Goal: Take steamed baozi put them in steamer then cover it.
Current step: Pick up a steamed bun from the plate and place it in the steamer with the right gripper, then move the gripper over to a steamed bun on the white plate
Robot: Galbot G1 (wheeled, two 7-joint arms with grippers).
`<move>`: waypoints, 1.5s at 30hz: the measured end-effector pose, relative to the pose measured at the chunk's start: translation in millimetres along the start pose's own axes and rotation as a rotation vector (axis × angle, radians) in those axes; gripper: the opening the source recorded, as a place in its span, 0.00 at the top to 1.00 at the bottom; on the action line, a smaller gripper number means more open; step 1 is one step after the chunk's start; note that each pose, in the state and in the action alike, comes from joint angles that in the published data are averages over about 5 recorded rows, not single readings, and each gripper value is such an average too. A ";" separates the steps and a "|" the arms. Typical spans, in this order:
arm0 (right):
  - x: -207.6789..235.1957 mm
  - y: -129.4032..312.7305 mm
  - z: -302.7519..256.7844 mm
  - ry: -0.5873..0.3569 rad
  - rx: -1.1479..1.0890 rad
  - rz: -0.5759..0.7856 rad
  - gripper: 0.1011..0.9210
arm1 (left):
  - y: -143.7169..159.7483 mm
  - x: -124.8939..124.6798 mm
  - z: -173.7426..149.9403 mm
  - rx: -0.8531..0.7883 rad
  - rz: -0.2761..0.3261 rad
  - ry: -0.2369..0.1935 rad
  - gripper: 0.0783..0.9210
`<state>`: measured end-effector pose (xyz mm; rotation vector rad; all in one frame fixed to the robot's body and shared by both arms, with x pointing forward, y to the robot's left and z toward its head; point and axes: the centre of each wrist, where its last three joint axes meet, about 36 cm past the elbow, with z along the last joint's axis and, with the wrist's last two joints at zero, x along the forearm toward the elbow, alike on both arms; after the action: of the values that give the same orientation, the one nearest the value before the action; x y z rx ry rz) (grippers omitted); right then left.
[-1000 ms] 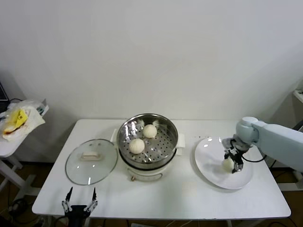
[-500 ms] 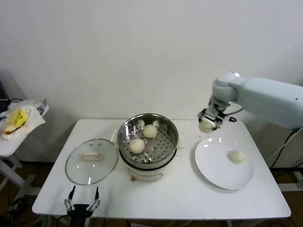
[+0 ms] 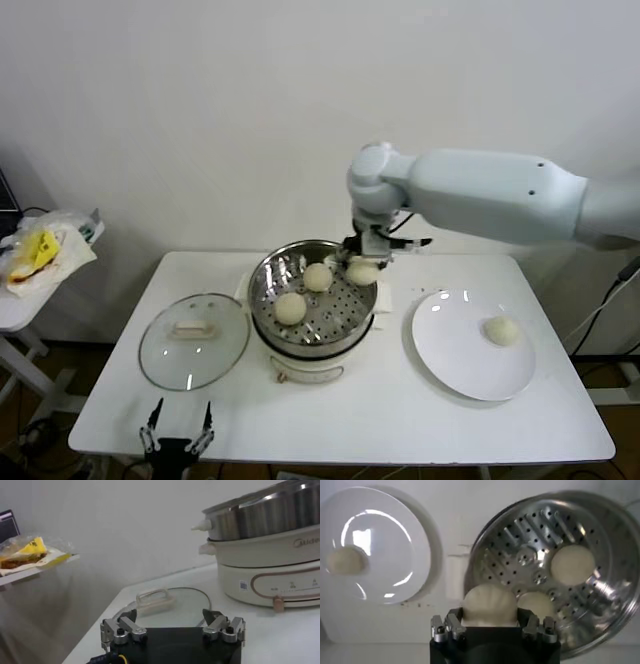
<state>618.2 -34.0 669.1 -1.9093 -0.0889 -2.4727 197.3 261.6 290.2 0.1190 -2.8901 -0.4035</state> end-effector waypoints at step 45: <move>-49.2 -58.1 -37.6 -0.104 0.118 -0.017 0.12 | 7.5 7.8 4.9 -0.002 -0.013 -0.001 0.12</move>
<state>591.6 20.8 610.0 -1.9942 -0.2477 -2.3198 188.3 269.1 289.3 0.1369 -2.8909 -0.4091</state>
